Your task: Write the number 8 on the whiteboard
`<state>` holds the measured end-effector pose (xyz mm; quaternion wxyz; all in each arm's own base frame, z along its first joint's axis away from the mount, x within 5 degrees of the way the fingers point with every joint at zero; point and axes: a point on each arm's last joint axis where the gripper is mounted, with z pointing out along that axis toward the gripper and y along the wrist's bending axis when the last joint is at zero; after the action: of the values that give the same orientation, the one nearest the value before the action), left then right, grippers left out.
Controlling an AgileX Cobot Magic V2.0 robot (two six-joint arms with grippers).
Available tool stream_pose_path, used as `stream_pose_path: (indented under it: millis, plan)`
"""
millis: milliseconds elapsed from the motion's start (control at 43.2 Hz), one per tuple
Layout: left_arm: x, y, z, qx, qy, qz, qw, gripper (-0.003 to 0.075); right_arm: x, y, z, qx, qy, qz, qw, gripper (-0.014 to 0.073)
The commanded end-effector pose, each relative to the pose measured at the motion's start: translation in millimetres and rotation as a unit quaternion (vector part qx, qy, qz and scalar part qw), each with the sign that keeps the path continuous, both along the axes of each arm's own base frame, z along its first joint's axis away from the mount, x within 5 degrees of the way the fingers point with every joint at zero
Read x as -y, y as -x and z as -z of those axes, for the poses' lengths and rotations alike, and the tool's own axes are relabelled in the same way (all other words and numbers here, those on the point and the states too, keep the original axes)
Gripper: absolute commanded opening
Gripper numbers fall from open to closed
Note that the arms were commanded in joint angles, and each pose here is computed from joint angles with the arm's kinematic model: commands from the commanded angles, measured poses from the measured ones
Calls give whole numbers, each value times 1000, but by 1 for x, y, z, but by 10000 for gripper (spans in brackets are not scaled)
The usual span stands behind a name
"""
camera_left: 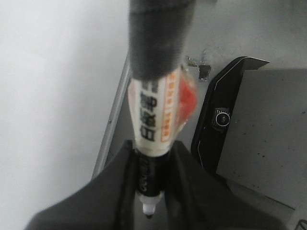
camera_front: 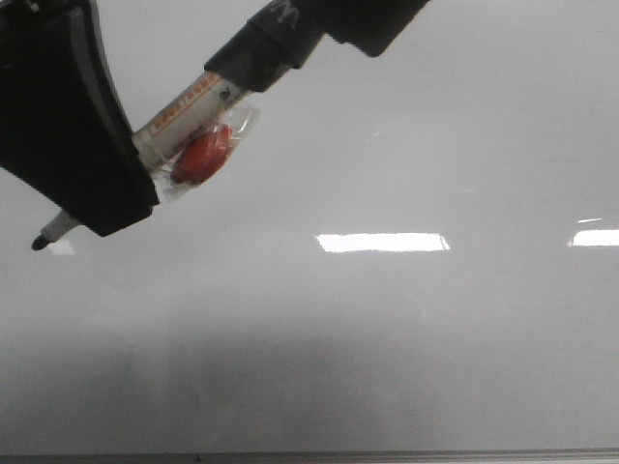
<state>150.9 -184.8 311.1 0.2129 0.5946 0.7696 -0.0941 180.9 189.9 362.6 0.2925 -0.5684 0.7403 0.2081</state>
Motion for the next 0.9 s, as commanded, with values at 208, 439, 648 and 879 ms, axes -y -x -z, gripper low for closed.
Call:
stream_pose_path:
  millis: [208, 439, 648, 879]
  plan:
    - [3, 1, -20, 32, 47, 1, 998, -21, -27, -8, -6, -3, -38, -31, 999, 477]
    - [5, 1, -21, 34, 58, -1, 998, -21, -33, -12, 0, -10, -46, -37, 998, 432]
    - [6, -1, -22, 43, 69, -3, 997, -21, -33, -13, -1, -6, -49, -33, 998, 211]
    - [7, -4, -26, 57, 87, -14, 994, 101, -31, -13, 1, -13, -37, -39, 998, -64]
